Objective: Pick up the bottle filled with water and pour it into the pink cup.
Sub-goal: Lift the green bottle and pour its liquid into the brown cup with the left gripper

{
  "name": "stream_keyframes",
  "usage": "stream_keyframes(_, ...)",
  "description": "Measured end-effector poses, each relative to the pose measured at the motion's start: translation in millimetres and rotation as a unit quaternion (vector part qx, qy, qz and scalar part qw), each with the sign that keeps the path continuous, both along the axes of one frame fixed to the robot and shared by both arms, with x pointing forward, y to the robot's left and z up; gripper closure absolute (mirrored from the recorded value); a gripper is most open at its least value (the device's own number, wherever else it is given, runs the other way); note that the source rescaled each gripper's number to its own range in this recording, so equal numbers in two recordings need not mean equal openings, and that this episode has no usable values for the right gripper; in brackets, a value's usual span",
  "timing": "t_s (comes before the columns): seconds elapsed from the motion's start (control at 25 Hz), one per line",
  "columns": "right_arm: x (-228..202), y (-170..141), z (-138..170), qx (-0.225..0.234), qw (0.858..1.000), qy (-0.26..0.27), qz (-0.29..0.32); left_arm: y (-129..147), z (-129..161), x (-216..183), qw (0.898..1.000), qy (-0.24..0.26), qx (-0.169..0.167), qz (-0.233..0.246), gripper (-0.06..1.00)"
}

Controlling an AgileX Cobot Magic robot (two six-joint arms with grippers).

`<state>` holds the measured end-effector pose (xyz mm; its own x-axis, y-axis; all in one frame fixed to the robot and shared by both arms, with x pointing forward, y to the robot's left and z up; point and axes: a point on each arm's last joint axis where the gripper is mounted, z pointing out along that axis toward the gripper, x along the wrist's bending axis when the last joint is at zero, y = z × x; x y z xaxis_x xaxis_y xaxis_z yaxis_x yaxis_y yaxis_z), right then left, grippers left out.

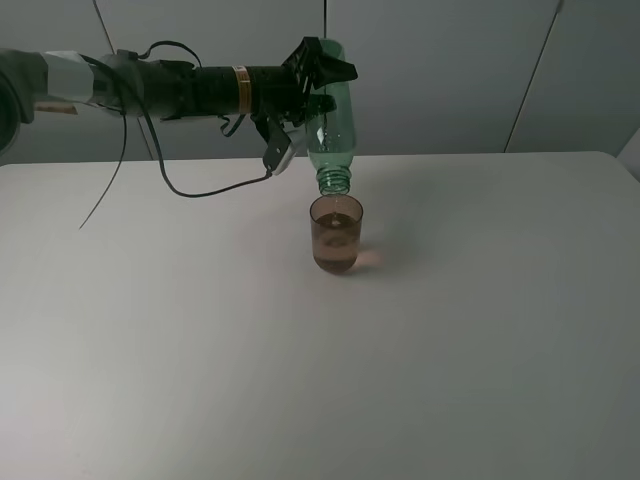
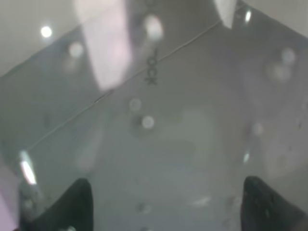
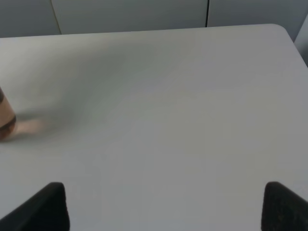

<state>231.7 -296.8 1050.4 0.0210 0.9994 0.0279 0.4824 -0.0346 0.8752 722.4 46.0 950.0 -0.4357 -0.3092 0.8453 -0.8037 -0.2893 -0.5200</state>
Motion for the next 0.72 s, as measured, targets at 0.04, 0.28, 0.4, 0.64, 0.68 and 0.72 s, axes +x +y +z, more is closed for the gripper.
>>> stream_keyframes(0.04,0,0,0,0.000,1.000,0.000,0.000,0,2,0,1.000,-0.002,0.000,-0.001,0.94)
stream_keyframes(0.28,0,0,0,0.000,1.000,0.000,0.000,-1,12,-2,1.000,-0.012,0.001,0.001,0.94)
stream_keyframes(0.4,0,0,0,0.000,1.000,0.000,0.000,-1,10,-3,1.000,0.005,-0.007,0.004,0.94)
stream_keyframes(0.64,0,0,0,0.000,1.000,0.000,0.000,3,-12,-10,0.996,0.084,-0.021,0.020,0.94)
stream_keyframes(0.68,0,0,0,0.000,1.000,0.000,0.000,4,-14,-10,0.995,0.097,-0.028,0.025,0.94)
stream_keyframes(0.72,0,0,0,0.000,1.000,0.000,0.000,5,-14,-9,0.992,0.114,-0.039,0.031,0.94)
